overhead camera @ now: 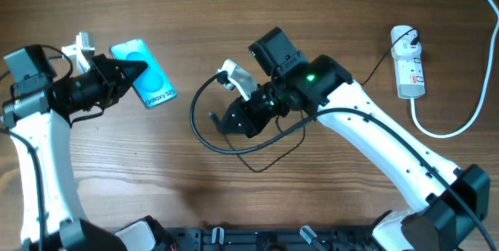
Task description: Plug charger to phone and switch on socket
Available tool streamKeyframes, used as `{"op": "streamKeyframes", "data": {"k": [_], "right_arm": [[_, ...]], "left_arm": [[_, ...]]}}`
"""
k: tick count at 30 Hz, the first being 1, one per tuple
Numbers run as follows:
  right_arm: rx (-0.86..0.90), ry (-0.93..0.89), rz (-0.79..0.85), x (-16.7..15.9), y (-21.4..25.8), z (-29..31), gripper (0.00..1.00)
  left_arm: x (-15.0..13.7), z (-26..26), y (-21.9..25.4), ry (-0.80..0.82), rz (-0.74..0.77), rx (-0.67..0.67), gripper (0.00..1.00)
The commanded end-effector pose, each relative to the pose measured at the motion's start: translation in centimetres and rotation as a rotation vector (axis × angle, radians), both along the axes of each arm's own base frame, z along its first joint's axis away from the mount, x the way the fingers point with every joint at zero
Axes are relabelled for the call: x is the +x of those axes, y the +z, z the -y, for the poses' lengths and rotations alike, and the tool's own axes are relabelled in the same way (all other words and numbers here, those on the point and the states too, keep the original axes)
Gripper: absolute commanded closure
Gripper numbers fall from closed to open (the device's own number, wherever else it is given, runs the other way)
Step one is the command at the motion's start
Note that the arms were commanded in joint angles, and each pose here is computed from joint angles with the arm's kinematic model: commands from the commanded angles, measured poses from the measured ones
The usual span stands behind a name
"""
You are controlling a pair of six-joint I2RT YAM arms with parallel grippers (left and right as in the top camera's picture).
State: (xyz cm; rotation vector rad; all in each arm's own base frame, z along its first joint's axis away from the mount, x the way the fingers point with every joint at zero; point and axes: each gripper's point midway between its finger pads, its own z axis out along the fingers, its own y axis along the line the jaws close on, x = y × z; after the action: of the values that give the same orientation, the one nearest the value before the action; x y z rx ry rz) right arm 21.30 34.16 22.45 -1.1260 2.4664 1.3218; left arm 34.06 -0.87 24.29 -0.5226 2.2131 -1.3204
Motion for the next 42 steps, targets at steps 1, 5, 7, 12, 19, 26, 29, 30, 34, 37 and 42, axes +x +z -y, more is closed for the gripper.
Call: {"op": "streamKeyframes", "data": {"k": [1, 5, 7, 12, 19, 26, 29, 30, 34, 37, 42], "right_arm": [[-0.024, -0.056, -0.047, 0.0, -0.3, -1.0, 0.96], [0.0, -0.047, -0.025, -0.3, 0.1, -2.1, 0.96], [0.004, -0.061, -0.034, -0.1, 0.3, -2.2, 0.96], [-0.023, -0.115, -0.03, 0.7, 0.0, -2.2, 0.96], [-0.031, -0.169, -0.035, 1.4, 0.0, -2.3, 0.96], [-0.022, -0.17, -0.028, 1.6, 0.1, -2.5, 0.96], [-0.022, -0.17, -0.029, 1.6, 0.1, -2.5, 0.96], [-0.022, -0.169, -0.028, 1.6, 0.1, -2.5, 0.96], [-0.022, -0.169, -0.028, 1.5, 0.1, -2.5, 0.96], [-0.022, -0.169, -0.028, 1.6, 0.1, -2.5, 0.96], [-0.021, -0.168, -0.028, 1.5, 0.1, -2.5, 0.96]], "left_arm": [[-0.7, 2.6, 2.0, -0.072, 0.04, -0.052, 0.96], [-0.5, 5.1, 2.4, -0.153, 0.081, -0.035, 0.96], [-0.5, 6.2, 2.6, -0.189, 0.102, -0.029, 0.96], [-0.5, 7.7, 2.6, -0.223, 0.104, -0.016, 0.96], [-0.1, 7.2, 1.9, -0.162, 0.039, -0.011, 0.96], [-0.3, 8.1, 1.9, -0.203, 0.065, 0.008, 0.96], [-0.2, 8.4, 2.0, -0.213, 0.075, 0.01, 0.96], [-0.2, 8.4, 2.0, -0.212, 0.077, 0.011, 0.96], [-0.1, 8.4, 2.2, -0.213, 0.089, 0.013, 0.96], [-0.1, 8.4, 2.2, -0.213, 0.089, 0.012, 0.96], [-0.1, 8.4, 2.2, -0.215, 0.089, 0.009, 0.96]]}}
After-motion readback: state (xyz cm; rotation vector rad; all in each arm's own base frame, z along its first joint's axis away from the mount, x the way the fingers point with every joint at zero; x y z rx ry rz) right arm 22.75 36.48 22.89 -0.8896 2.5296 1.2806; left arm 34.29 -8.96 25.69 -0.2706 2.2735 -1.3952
